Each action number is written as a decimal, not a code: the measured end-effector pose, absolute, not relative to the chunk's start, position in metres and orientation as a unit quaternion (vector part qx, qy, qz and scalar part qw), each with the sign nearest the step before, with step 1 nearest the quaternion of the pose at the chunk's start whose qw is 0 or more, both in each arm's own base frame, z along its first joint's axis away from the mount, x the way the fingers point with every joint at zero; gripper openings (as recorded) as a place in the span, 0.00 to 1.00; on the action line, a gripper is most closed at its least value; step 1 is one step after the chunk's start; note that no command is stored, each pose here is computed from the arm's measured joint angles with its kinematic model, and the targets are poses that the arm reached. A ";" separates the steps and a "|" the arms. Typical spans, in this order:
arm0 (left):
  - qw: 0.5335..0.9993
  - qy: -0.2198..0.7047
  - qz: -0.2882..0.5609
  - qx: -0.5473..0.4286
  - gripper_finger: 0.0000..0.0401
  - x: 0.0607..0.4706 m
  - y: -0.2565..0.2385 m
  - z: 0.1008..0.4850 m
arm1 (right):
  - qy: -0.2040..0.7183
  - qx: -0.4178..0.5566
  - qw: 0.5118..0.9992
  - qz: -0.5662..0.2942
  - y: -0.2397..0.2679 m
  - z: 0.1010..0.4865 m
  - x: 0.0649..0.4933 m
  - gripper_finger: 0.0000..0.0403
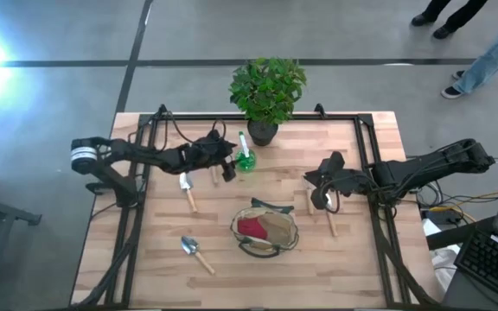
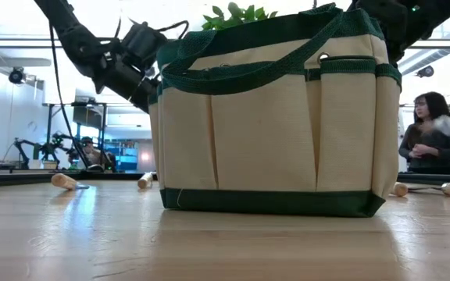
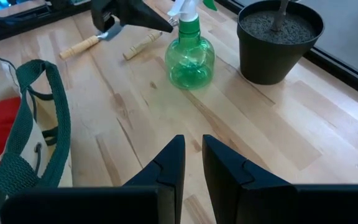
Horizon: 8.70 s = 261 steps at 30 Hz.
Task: Pick & Place Garden tools in Gardening bag
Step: Put the green spray bottle into the green gardening bag
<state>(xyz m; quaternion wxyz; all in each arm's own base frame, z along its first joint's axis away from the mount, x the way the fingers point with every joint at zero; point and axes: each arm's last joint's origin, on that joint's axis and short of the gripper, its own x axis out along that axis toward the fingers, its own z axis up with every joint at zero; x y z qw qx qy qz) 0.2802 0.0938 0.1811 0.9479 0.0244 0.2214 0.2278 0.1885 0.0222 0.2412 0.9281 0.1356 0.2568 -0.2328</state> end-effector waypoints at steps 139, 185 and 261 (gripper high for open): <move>0.890 0.163 0.422 0.049 0.09 0.307 0.037 0.272 | 0.073 0.017 0.971 -0.226 0.030 0.265 0.258 0.12; 0.896 0.183 0.404 0.031 0.10 0.310 0.020 0.267 | 0.116 -0.008 0.948 -0.297 0.040 0.297 0.361 0.52; 0.887 0.244 0.357 0.163 0.49 0.310 0.019 0.267 | 0.137 0.036 0.955 -0.259 0.000 0.292 0.365 0.11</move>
